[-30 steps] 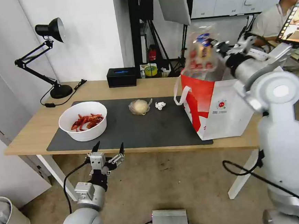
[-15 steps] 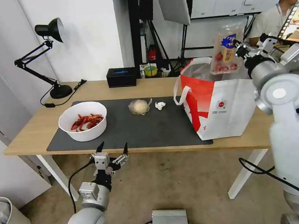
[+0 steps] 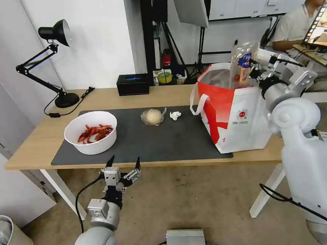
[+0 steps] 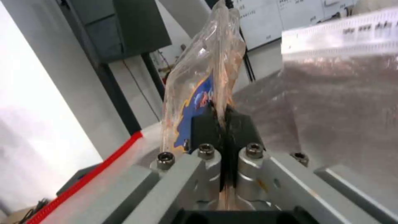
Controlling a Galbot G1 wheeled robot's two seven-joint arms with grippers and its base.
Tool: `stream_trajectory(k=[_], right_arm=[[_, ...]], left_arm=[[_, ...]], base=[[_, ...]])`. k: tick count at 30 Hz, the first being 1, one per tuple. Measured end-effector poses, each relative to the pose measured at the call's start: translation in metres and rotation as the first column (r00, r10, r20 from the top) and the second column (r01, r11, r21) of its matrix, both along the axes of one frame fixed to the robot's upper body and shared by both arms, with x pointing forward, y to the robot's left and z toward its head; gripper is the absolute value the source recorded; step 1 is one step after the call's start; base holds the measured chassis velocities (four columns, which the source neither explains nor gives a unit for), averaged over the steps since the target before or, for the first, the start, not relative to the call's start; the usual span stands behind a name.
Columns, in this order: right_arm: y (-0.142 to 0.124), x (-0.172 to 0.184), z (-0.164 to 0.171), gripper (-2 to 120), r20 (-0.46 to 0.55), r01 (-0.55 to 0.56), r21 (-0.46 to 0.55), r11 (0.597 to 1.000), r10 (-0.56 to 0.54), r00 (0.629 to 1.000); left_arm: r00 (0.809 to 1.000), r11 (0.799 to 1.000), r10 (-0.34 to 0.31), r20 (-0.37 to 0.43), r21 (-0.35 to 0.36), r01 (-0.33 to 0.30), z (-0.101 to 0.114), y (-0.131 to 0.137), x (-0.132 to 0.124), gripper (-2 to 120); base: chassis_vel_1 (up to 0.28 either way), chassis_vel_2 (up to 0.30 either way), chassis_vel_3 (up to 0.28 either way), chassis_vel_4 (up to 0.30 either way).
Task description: Pick up the trash from the table and place it into the takeout bag.
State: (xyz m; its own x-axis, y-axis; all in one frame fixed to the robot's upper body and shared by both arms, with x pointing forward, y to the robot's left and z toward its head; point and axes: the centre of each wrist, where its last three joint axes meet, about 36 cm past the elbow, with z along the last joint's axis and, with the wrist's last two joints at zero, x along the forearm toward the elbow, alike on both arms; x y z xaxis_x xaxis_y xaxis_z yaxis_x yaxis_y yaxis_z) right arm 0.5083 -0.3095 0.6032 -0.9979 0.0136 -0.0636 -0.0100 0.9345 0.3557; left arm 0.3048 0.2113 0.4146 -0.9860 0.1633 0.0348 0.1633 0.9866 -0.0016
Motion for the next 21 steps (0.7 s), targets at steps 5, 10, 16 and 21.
stream_trajectory(k=[5, 10, 16, 21], right_arm=[[0.003, -0.006, -0.002, 0, -0.013, -0.002, 0.005, 1.000, 0.002, 1.000], [0.003, -0.013, 0.000, 0, -0.044, -0.010, 0.052, 0.999, 0.013, 0.999], [0.003, -0.017, 0.002, 24, -0.067, -0.029, 0.095, 0.995, 0.035, 0.997], [0.003, -0.016, 0.006, 43, -0.069, -0.040, 0.097, 0.994, 0.047, 0.996]], left_arm=[[1.000, 1.000, -0.001, 0.005, -0.001, 0.001, 0.002, 0.000, -0.001, 100], [1.000, 1.000, -0.004, 0.002, 0.000, 0.004, 0.002, -0.002, -0.003, 100], [1.000, 1.000, -0.004, 0.000, 0.004, 0.004, 0.001, -0.002, -0.003, 100], [1.000, 1.000, -0.003, 0.003, 0.006, 0.003, 0.002, -0.001, -0.002, 100]], base=[[0.000, 0.000, 0.000, 0.000], [0.000, 0.000, 0.000, 0.000], [0.000, 0.000, 0.000, 0.000], [0.000, 0.000, 0.000, 0.000]])
